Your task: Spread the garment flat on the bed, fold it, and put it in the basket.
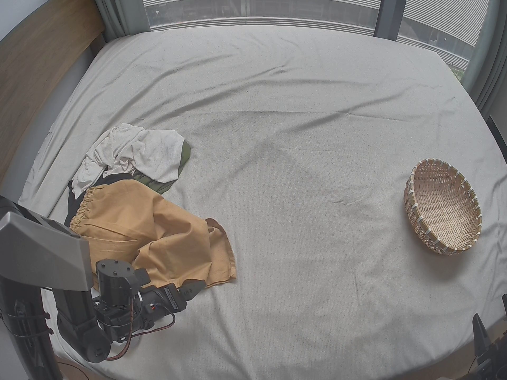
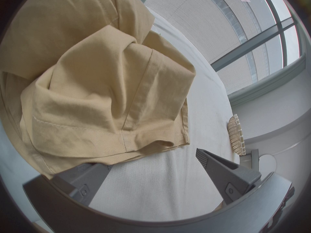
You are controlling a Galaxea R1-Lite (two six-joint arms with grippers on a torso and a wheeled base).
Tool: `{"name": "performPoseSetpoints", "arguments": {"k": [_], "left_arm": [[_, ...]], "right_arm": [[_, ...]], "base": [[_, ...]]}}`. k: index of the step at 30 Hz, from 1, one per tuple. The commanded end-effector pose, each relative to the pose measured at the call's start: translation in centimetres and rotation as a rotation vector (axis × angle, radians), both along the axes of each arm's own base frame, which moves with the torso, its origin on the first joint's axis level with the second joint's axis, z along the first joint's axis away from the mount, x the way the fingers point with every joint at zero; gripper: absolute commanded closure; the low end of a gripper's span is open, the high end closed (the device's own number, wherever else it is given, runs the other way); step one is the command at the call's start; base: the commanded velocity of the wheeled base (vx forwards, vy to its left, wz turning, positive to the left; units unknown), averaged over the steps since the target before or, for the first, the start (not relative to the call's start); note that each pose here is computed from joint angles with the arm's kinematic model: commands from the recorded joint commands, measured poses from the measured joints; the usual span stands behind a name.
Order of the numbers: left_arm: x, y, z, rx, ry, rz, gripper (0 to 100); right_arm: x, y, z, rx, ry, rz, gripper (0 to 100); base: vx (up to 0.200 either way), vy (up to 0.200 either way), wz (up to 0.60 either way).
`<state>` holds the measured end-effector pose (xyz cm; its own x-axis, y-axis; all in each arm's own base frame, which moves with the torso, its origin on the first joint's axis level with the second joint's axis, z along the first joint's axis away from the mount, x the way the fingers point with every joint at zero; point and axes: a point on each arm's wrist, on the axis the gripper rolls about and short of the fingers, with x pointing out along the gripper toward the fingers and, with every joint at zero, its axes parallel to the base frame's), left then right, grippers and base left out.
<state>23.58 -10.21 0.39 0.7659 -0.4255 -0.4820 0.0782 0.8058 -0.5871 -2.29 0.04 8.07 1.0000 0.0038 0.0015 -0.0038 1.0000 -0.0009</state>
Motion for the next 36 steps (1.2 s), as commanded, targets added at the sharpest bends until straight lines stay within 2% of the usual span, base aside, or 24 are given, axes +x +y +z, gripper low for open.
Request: {"name": "performPoseSetpoints", "arguments": {"k": [1,9,21,22,34,36], "left_arm": [[0.2,-0.1,-0.1,-0.008,0.002,0.003,0],[0.8,-0.4,-1.1,-0.016,0.026,0.016,0],[2.1,-0.7,-0.6,-0.068,-0.006,0.082,0],[2.3,-0.7,-0.5,-0.079,-0.011,0.089,100],[2.3,-0.8,-1.0,-0.086,0.012,0.091,100],[1.7,-1.4,-0.8,-0.093,0.015,0.061,100]], "right_arm": [[0.0,0.0,-0.5,-0.001,0.003,0.001,0],[0.0,0.0,-0.5,-0.001,0.001,0.001,0],[0.0,0.0,-0.5,0.001,0.001,0.001,0],[0.0,0.0,-0.5,-0.001,0.001,0.001,0],[0.0,0.0,-0.5,0.001,0.001,0.002,0],[0.0,0.0,-0.5,0.001,0.001,0.002,0]], "base": [[0.0,0.0,0.0],[0.0,0.0,0.0],[0.0,0.0,0.0],[0.0,0.0,0.0],[0.0,0.0,0.0],[0.0,0.0,0.0]]}}
